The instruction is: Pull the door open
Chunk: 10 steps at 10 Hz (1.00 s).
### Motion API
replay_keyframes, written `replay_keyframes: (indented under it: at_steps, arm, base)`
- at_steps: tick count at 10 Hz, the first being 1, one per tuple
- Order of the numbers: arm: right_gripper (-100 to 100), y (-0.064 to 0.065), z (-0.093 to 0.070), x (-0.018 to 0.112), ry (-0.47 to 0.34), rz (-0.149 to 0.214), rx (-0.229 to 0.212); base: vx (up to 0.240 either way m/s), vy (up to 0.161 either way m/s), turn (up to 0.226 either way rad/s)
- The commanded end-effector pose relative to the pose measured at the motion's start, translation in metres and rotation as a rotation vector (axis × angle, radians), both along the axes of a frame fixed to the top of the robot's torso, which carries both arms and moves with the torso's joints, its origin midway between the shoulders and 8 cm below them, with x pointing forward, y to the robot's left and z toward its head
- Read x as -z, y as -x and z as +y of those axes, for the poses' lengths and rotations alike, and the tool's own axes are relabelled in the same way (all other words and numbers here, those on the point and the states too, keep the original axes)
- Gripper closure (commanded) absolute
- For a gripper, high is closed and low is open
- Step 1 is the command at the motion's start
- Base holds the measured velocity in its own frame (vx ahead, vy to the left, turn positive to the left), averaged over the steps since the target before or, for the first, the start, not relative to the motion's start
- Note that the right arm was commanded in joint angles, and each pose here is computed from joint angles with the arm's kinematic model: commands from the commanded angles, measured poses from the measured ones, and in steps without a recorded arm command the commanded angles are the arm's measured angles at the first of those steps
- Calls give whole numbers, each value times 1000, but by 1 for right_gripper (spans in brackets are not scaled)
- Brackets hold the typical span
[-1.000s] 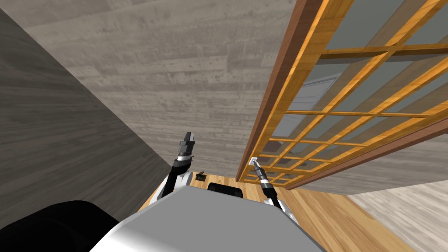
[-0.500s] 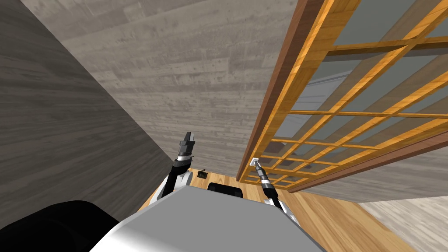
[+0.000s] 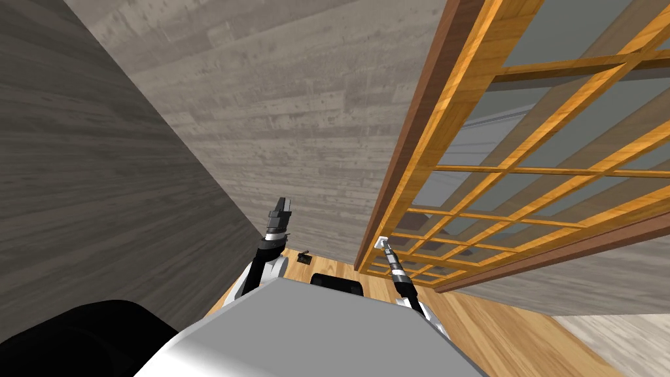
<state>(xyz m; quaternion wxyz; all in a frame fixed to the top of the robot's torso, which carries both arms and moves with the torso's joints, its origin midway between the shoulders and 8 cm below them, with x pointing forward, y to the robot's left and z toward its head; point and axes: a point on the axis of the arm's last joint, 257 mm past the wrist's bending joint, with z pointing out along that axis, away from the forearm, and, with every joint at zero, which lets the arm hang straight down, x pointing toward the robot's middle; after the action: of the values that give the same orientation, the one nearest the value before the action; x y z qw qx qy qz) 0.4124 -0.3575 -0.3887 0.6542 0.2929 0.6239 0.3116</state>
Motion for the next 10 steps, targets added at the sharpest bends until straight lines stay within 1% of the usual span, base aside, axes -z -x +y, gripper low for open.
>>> replay_keyframes:
  at_steps: [1,2,3,4,5,6,7,8,10]
  arm:
    - [100,0,2,-1,-69,-6,4]
    - [100,0,2,-1,-88,-6,3]
    - [100,0,-1,-1,-130,-8,12]
    - [100,0,-1,-1,-139,-8,12]
    - [100,1,-5,-2,-187,-12,21]
    - [100,1,-5,-2,-190,-12,21]
    - [100,1,-8,-3,-239,-15,30]
    - [100,1,-8,-3,-242,-15,30]
    - [100,3,-15,-4,-329,-24,48]
  base:
    - [-51,-24,151]
    - [-42,-26,84]
    - [-46,-17,94]
    - [-32,-11,52]
    - [-33,-8,100]
    - [-32,-13,38]
    - [-42,-16,82]
    - [-32,-15,67]
    - [-53,-24,140]
